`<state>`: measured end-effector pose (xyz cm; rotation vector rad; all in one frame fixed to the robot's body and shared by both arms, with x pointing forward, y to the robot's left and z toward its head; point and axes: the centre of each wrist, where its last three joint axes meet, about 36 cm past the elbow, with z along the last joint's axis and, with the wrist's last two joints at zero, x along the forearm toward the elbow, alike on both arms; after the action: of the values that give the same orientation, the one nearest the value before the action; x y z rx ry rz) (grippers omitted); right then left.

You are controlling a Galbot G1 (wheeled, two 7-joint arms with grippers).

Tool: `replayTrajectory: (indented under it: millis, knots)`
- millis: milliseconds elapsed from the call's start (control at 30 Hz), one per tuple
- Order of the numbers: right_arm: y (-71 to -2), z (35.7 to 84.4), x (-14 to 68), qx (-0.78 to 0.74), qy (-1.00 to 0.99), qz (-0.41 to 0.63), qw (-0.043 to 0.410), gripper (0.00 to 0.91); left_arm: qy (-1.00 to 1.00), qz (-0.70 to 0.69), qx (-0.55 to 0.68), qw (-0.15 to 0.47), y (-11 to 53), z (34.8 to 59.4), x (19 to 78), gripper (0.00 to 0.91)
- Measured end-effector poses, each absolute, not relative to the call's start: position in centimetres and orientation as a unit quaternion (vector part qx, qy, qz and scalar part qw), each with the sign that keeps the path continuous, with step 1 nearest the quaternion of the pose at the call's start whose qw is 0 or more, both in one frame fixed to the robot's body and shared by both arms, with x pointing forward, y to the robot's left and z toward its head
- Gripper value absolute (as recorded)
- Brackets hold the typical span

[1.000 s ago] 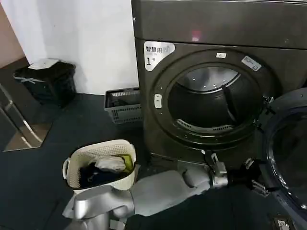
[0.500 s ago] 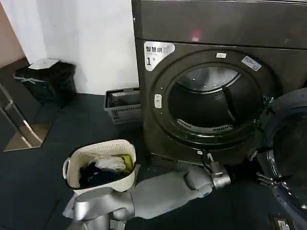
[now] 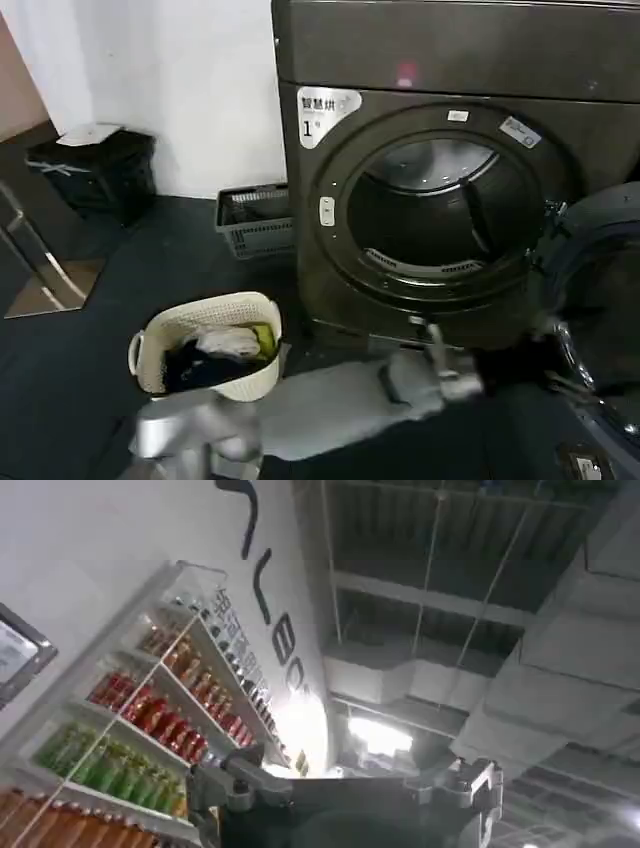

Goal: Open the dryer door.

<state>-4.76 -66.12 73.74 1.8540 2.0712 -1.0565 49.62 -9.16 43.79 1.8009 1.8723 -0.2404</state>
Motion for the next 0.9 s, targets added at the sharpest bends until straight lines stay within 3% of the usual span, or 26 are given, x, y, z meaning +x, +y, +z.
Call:
replayTrajectory:
  millis: [433,900]
  knots:
    - [-66.1,73.7,-4.9,0.620,0.695,-0.356,0.080,0.907,0.709,-0.036,0.655,0.259,-0.7,43.8,51.7,0.907]
    - [-66.4,73.0,-3.8,0.613,0.703,-0.350,0.082,0.907,0.744,0.116,0.641,0.149,10.5,44.5,52.5,0.907]
